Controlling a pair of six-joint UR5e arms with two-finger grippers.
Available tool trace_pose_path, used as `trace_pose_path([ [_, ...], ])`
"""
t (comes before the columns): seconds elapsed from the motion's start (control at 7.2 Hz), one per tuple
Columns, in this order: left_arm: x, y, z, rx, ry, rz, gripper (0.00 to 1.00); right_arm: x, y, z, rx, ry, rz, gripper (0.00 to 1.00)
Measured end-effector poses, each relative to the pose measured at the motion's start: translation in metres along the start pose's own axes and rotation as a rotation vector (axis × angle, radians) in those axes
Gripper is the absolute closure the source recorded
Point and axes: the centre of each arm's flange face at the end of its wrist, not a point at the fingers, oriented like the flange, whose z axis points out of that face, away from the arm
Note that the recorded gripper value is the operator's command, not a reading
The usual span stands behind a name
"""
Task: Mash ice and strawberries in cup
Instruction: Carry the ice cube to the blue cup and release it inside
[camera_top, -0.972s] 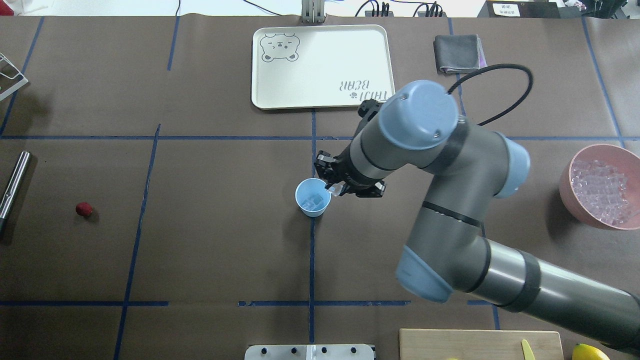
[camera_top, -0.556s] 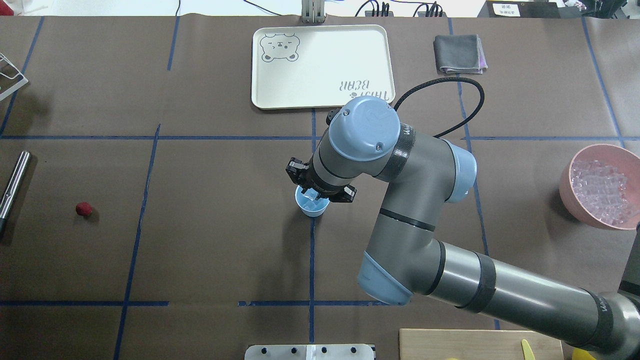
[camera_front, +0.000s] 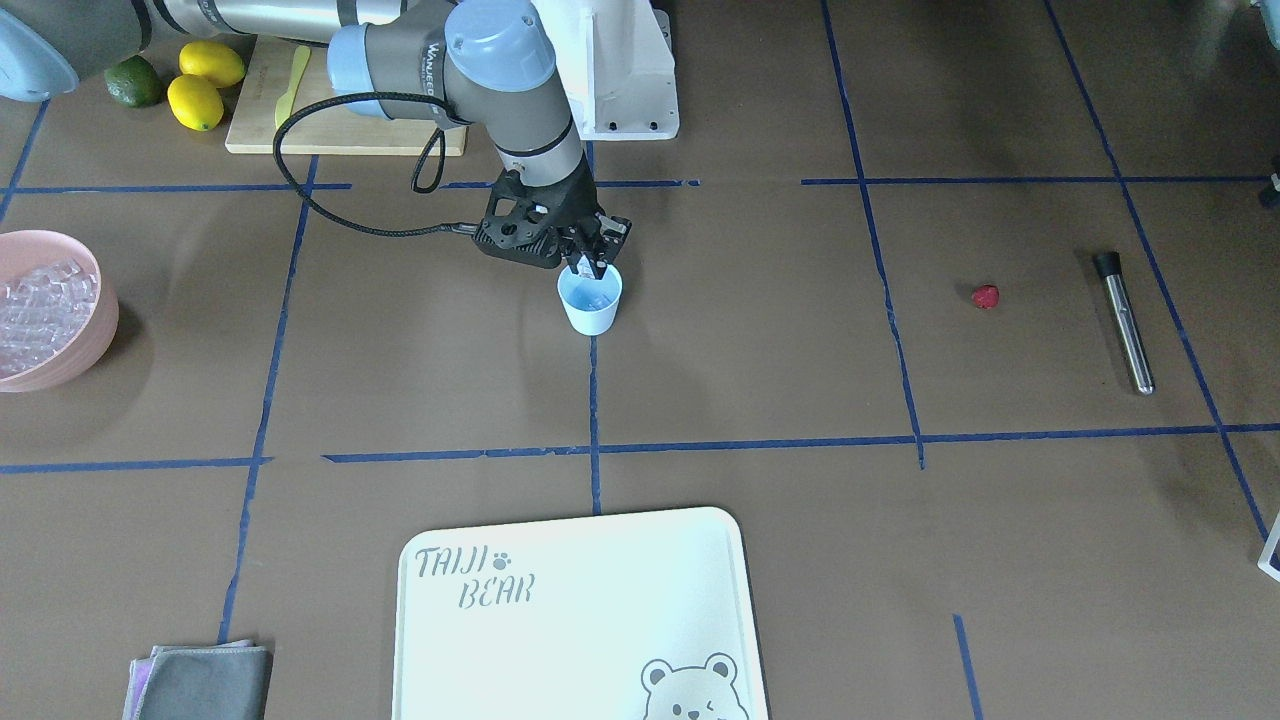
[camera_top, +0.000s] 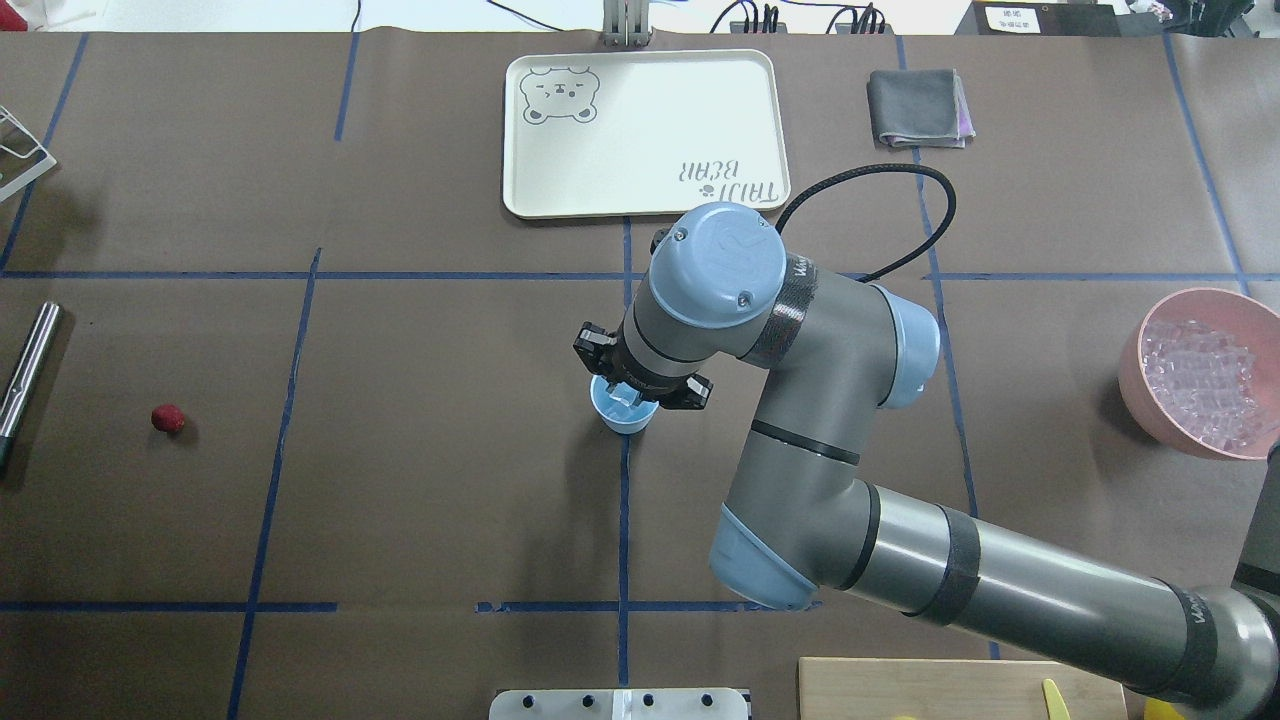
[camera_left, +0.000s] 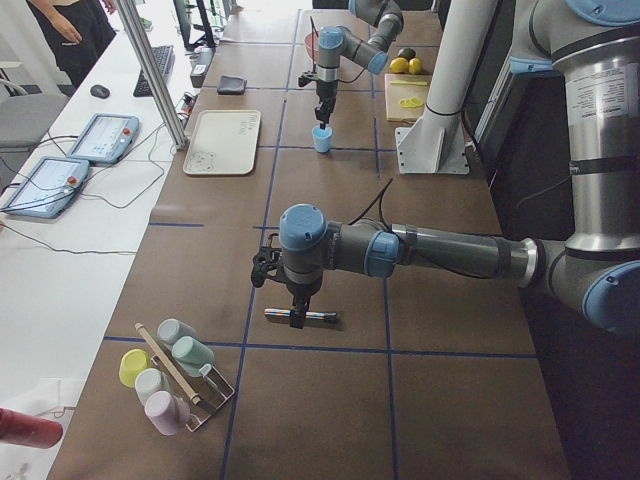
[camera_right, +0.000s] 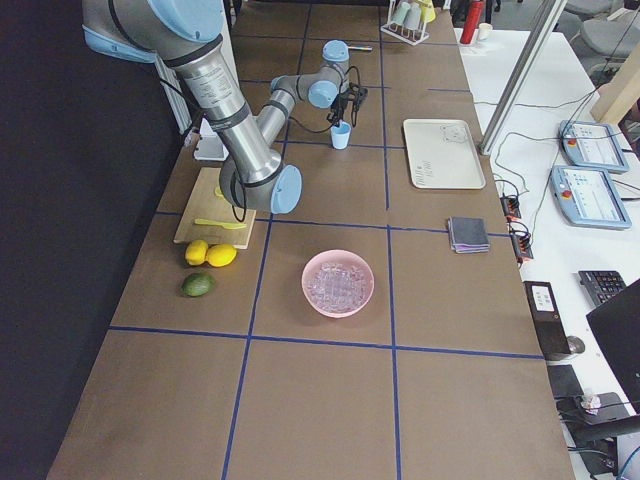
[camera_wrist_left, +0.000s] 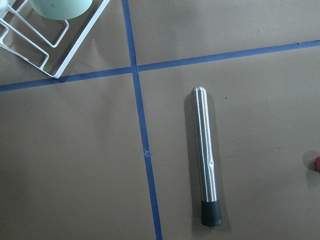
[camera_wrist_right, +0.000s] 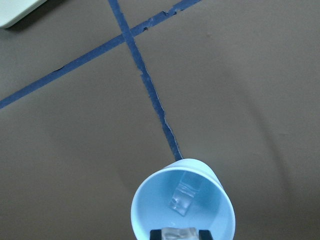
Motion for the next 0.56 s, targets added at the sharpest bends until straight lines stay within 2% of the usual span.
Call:
trace_pose_path([
  [0.28,0.005,-0.003,0.0,0.02,0.004,0.029,0.0,0.0,0.0,-0.003,0.001,-0.001,0.004,0.0],
  [0.56,0.029,-0.009,0.015,-0.006,0.053,0.063,0.0,0.027,-0.019,-0.032,0.008,-0.02,0.016,0.0],
])
